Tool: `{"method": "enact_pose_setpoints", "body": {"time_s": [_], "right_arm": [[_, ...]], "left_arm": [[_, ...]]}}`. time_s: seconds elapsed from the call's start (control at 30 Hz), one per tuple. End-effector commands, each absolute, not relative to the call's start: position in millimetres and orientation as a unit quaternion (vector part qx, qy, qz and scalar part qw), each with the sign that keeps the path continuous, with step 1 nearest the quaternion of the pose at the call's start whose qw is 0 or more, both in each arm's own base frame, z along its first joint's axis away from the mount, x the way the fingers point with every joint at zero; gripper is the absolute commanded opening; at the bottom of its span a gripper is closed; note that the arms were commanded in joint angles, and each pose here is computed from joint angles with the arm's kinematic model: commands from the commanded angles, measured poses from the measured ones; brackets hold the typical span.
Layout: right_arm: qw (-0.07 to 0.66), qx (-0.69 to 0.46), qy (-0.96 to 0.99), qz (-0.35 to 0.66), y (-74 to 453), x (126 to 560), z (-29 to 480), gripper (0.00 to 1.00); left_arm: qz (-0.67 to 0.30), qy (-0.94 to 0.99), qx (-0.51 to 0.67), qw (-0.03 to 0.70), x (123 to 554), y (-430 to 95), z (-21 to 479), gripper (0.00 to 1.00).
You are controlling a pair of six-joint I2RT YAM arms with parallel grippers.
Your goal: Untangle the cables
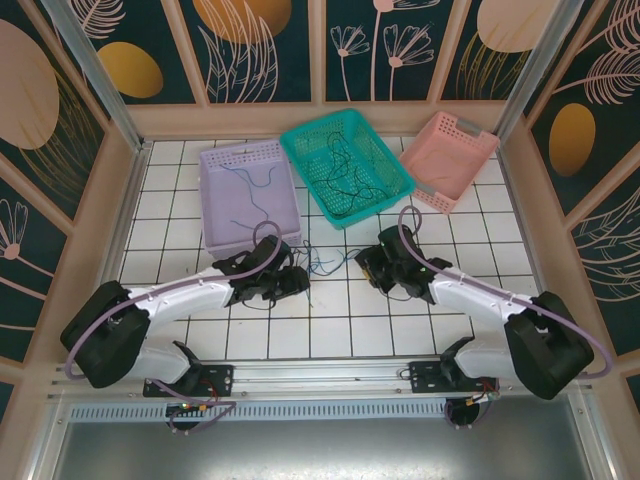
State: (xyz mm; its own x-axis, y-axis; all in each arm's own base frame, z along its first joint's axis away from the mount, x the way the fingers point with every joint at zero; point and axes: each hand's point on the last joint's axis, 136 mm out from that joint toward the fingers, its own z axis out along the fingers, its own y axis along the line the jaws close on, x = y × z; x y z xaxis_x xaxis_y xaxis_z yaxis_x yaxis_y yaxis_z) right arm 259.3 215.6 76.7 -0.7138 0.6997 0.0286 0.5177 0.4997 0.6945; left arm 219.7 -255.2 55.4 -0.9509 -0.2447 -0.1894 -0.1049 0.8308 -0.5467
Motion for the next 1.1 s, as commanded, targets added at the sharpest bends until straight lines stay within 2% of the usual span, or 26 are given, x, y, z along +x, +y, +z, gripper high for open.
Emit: {"method": "enact_pose_setpoints", "body": {"time_s": [0.0, 0.3, 0.57, 0.6, 0.7, 0.73, 1.07], "right_arm": [[0.132, 0.385, 0.831, 0.378, 224, 280, 81, 0.35], [0.123, 0.421, 0.814, 0.382, 226, 304, 59, 0.29], [0.100, 0.424, 0.816, 0.380, 238, 312, 46, 0.22], [0.101, 0.426, 0.815, 0.380, 237, 313, 46, 0.19], [0.101, 0.432, 0.816, 0.370, 231, 312, 45, 0.00], [0.105, 0.433, 0.817, 0.367, 228, 311, 48, 0.00], [0.181, 0.381, 0.846, 0.327, 197, 299, 109, 0.00]], "left_arm": [[-0.273, 0.945, -0.082, 0.162, 235, -259, 59, 0.45], [-0.260, 0.949, -0.077, 0.163, 238, -259, 47, 0.36], [-0.259, 0.947, -0.083, 0.169, 242, -259, 49, 0.34], [-0.258, 0.947, -0.085, 0.170, 242, -259, 49, 0.34], [-0.257, 0.946, -0.090, 0.174, 244, -257, 52, 0.33], [-0.255, 0.947, -0.092, 0.175, 244, -256, 51, 0.32], [-0.206, 0.957, -0.117, 0.169, 241, -238, 38, 0.02]]}}
